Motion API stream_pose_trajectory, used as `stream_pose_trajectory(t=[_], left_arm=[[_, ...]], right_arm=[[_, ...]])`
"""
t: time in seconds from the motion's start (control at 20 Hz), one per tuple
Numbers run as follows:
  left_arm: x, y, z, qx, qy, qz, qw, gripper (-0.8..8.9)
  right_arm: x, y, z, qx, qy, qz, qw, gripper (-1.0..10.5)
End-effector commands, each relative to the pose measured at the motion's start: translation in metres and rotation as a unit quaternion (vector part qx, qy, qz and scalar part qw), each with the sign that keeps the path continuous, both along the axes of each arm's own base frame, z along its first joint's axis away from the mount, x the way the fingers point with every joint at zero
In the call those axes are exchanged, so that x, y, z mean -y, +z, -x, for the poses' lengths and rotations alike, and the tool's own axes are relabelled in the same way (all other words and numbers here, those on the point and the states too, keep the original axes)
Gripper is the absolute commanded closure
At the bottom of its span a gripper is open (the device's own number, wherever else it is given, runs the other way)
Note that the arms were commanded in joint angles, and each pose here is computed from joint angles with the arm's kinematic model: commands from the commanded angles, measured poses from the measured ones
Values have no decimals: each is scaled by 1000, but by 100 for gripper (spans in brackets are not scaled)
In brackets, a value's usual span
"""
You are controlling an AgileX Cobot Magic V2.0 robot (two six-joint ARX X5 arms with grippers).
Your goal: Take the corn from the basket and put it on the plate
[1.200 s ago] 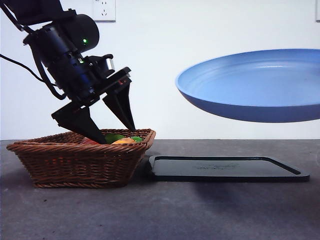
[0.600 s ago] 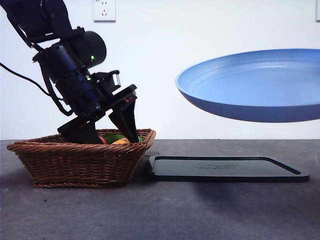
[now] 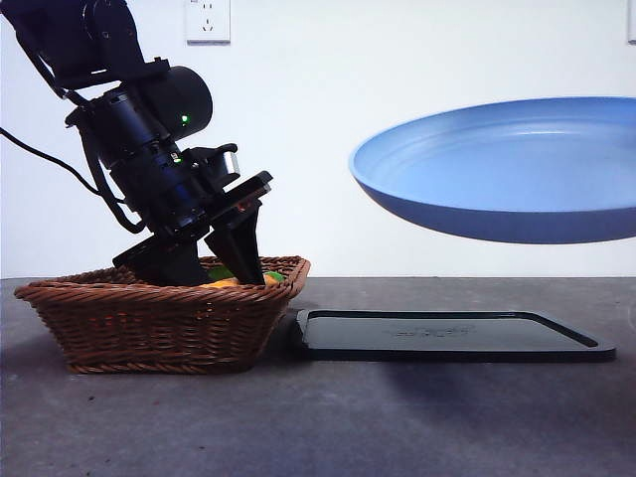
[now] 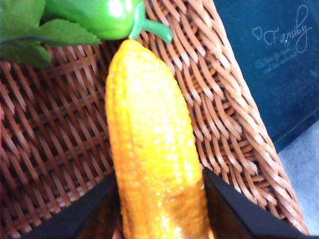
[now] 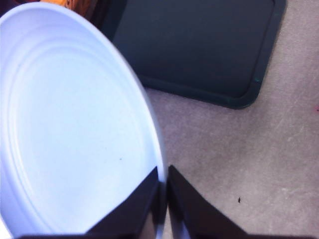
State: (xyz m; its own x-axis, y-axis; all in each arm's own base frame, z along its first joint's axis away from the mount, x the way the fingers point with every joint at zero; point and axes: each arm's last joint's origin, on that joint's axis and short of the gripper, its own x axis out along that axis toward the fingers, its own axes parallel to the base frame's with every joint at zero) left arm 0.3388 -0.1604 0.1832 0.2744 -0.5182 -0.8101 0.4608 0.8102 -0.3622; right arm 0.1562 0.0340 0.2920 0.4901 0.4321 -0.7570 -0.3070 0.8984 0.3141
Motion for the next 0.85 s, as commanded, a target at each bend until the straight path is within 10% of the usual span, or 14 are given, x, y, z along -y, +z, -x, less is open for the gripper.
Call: stream_pose_trajectory(t=[0.05,0.6,0.85], left_arm=[[0,5,-6,-11,4,-3,1000,649],[-1,106,13,53,-64,123,989,648],[19,113,32,18,-156,187,970,648]], right_arm=[[-1,6,-2,16,5,-1,1000,945],[-8,-27,-46,-72,1,-9,997,945],[-18,-52,-80,-115,14,-88,989,945]])
